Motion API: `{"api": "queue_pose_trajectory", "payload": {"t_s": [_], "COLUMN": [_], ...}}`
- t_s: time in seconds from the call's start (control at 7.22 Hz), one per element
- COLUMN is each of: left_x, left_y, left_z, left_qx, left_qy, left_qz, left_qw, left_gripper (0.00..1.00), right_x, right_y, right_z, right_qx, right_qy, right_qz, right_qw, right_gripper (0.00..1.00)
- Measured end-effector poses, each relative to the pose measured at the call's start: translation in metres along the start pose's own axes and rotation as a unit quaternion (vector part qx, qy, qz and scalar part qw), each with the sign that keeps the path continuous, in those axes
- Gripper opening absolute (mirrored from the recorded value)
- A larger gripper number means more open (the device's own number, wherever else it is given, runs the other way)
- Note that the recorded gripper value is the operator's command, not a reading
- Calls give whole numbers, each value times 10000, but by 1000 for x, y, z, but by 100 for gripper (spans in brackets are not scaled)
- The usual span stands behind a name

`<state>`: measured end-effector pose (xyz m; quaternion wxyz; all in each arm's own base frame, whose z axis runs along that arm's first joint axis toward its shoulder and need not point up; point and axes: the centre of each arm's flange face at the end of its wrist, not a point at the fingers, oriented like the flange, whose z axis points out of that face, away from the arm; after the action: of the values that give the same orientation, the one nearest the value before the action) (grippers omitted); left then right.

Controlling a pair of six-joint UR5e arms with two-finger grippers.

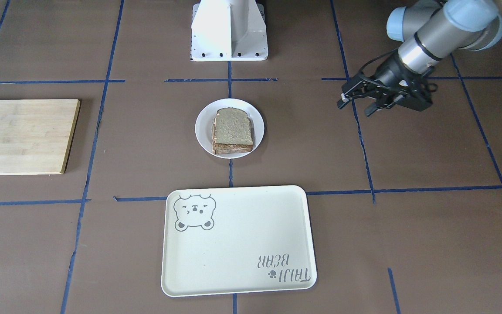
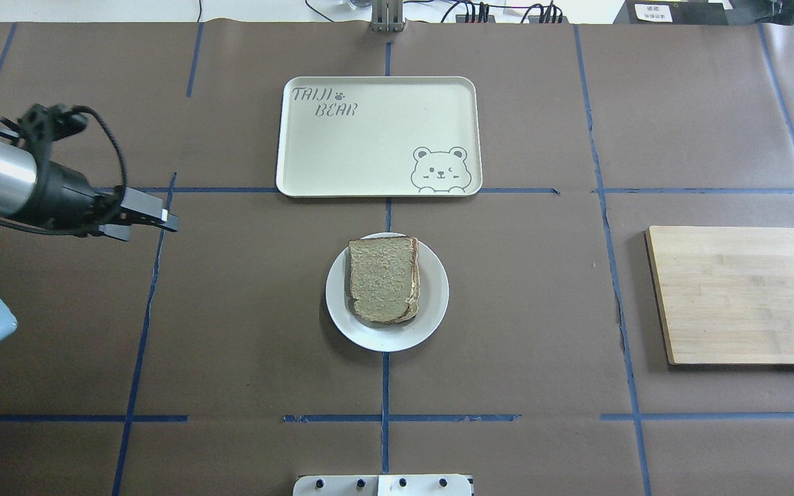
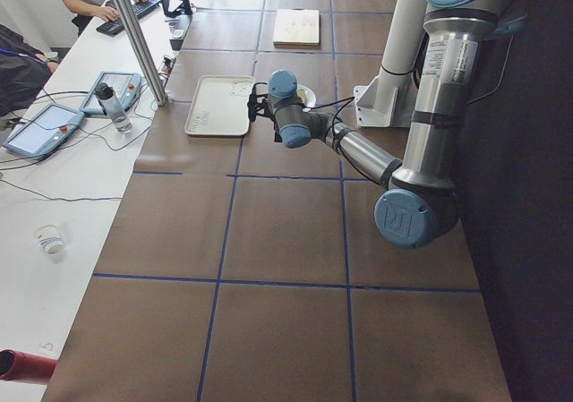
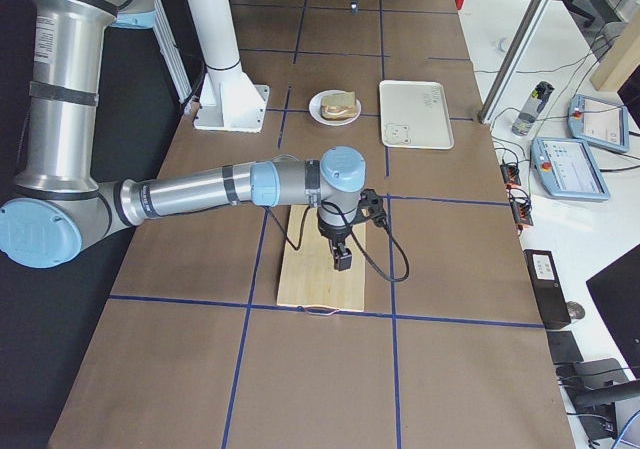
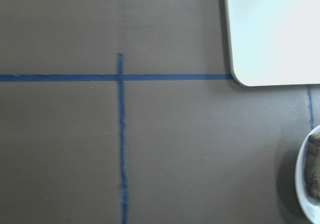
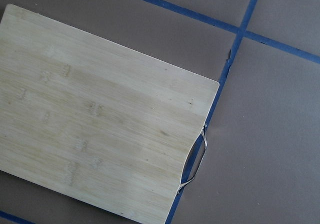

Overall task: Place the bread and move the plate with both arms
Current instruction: 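Reach the left gripper toward the rim of the white plate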

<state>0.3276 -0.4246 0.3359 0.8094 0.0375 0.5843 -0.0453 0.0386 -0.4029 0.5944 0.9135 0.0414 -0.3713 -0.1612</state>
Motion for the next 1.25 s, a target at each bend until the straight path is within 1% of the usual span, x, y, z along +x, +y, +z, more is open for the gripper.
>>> {"api": "queue_pose_trajectory", "payload": {"t_s": [0.14, 0.28, 0.55, 0.69, 0.83, 1.11, 1.25], "left_x": [20, 31, 34, 33, 37, 43, 48], "left_y": [22, 43, 74, 83, 87, 100, 105], "left_z": [25, 46, 89, 109, 126, 154, 168], "left_qx": [103, 297, 709, 800, 828, 909, 928], "left_qy": [237, 516, 1095, 1419, 1675, 2012, 2117], "left_qz": [-183, -392, -795, -956, -1117, -1260, -1273], "left_qw": [9995, 9975, 9883, 9820, 9760, 9671, 9645], "left_gripper": [100, 100, 100, 100, 100, 95, 88], "right_x": [6, 8, 10, 10, 10, 10, 11], "right_y": [4, 5, 6, 6, 6, 6, 6], "right_z": [6, 8, 10, 10, 10, 10, 11], "right_qx": [-51, -71, -80, -83, -87, -89, -91], "right_qy": [-27, -52, -73, -77, -79, -80, -80], "right_qz": [89, 132, 162, 166, 169, 170, 172], "right_qw": [9999, 9999, 9998, 9998, 9998, 9998, 9998], "right_gripper": [100, 100, 100, 100, 100, 100, 100]}}
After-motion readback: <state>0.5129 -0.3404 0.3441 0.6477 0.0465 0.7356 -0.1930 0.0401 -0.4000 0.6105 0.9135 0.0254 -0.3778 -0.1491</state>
